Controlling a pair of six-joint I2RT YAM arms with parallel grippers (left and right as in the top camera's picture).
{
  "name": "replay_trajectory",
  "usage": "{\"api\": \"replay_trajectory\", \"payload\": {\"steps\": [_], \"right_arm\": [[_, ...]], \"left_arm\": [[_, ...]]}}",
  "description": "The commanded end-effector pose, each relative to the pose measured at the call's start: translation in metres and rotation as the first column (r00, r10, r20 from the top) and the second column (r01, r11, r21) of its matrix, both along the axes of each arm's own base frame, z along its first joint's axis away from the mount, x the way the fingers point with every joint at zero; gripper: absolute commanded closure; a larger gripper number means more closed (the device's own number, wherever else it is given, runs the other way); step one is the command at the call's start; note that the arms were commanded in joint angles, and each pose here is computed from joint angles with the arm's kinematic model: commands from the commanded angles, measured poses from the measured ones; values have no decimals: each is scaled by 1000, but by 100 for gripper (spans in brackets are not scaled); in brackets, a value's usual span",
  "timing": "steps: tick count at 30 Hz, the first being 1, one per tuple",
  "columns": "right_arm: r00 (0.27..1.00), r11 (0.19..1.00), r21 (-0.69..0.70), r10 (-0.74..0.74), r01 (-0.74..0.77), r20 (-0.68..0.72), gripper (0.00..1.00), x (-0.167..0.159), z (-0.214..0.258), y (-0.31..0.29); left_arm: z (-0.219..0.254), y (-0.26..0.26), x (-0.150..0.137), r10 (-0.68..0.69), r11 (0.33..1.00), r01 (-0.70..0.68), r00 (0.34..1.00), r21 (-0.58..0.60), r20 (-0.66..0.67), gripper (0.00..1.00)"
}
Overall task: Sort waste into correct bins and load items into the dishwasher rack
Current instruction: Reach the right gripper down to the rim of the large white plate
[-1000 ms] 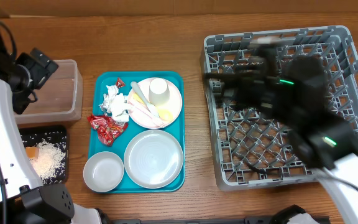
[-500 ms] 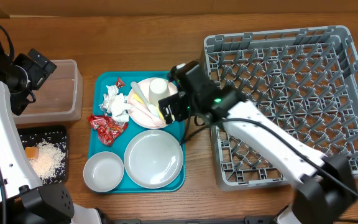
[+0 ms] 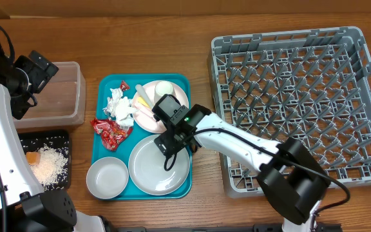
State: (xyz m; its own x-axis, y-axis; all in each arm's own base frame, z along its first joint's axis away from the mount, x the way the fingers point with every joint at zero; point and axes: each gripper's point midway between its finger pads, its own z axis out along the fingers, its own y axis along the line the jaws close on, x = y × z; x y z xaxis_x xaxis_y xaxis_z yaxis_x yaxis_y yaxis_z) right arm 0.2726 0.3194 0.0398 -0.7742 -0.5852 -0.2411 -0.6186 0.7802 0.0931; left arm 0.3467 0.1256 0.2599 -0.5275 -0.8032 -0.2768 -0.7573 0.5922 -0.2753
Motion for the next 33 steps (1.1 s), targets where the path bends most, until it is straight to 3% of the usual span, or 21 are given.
{"api": "replay_trajectory", "payload": {"steps": [1, 11, 15, 25, 33], "right_arm": [[1000, 1000, -1, 6, -6, -5, 11, 3, -2, 4], [997, 1000, -19, 14, -16, -78, 39, -7, -23, 3], [996, 1000, -14, 17, -18, -85, 44, -9, -23, 4], [996, 1000, -13, 2, -3, -88, 96, -9, -24, 4], [996, 1000, -19, 9, -11, -90, 96, -9, -19, 2]], "left_arm": [[5, -2, 2, 0, 1000, 0, 1000, -4, 15, 0], [5, -2, 2, 0, 1000, 0, 1000, -4, 15, 0], [5, -2, 2, 0, 1000, 0, 1000, -4, 15, 0], [5, -2, 2, 0, 1000, 0, 1000, -4, 15, 0], [5, -2, 2, 0, 1000, 0, 1000, -4, 15, 0]]}}
